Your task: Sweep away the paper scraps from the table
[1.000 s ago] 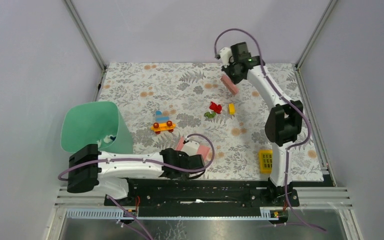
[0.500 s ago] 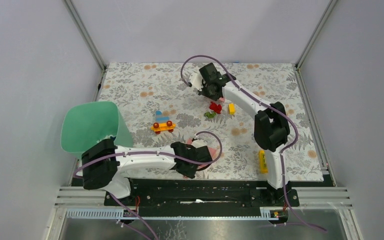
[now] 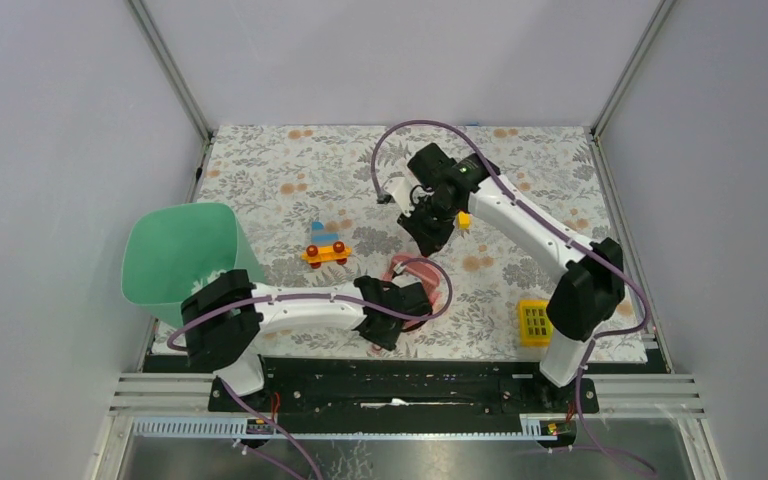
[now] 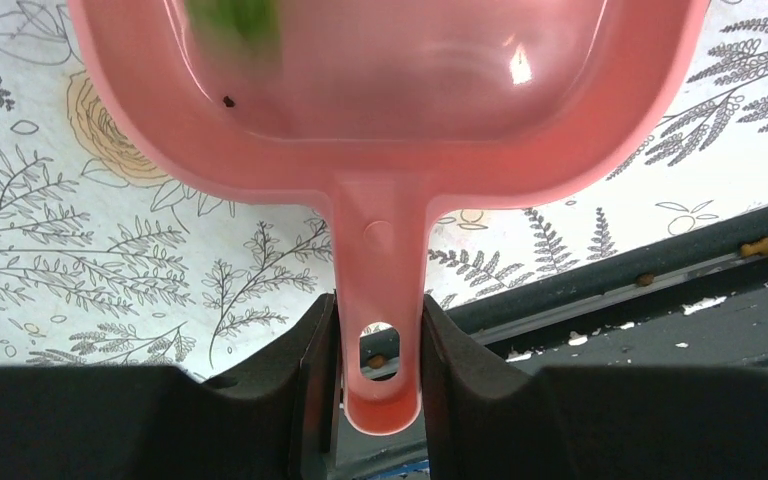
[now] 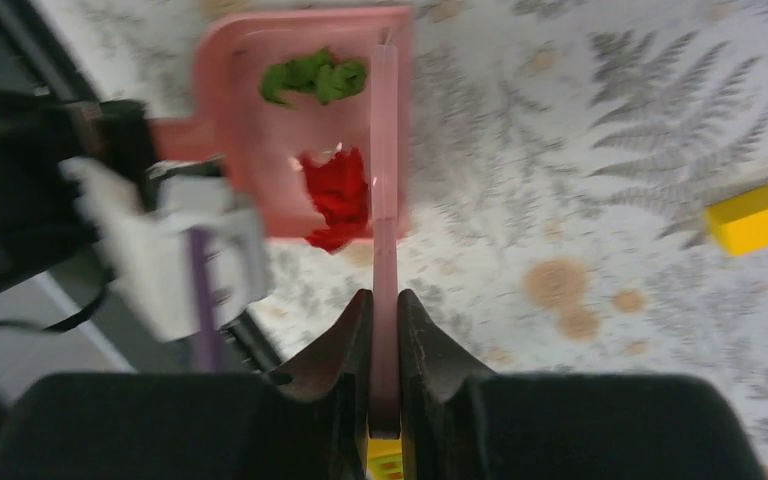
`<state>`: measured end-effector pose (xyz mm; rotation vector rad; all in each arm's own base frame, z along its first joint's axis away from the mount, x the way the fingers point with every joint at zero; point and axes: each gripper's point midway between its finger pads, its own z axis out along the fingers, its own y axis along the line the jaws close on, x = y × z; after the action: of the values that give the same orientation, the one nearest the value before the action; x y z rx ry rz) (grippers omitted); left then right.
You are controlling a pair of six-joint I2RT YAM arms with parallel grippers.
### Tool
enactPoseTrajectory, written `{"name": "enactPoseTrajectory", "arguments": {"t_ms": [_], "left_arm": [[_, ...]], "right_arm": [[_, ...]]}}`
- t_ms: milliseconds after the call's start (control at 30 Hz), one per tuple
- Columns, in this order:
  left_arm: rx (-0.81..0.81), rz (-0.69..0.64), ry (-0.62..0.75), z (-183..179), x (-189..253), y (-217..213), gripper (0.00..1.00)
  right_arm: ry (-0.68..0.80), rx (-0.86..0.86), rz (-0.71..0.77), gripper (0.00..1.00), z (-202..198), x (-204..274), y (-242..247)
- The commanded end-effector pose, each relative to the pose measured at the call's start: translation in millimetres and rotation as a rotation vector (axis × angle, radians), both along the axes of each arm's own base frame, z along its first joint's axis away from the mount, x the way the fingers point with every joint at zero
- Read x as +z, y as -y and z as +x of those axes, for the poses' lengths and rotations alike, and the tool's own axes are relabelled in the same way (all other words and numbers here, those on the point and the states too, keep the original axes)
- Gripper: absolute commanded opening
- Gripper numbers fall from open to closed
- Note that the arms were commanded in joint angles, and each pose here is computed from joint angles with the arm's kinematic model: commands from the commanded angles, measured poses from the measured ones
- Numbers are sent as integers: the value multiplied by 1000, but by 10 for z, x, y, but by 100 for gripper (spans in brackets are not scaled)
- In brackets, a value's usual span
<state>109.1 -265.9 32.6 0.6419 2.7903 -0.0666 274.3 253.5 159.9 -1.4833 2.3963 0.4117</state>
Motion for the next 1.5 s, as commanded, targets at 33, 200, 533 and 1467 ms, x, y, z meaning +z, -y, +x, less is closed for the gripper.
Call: {"name": "enactPoseTrajectory", "arguments": {"t_ms": [33, 200, 533, 1467], "left_arm": [[-13, -44, 21, 110, 44, 178, 0], [-14, -60, 30, 116, 84, 178, 0], [-7, -112, -4, -140, 345, 82, 0], [169, -126, -5, -733, 527, -690, 0]], "right_arm": [[-159, -37, 94, 0, -595, 458, 86], [-82, -95, 139, 0, -525, 698, 184], [252, -127, 28, 0, 210, 856, 313], [568, -392, -40, 0, 1211, 690, 489]]}}
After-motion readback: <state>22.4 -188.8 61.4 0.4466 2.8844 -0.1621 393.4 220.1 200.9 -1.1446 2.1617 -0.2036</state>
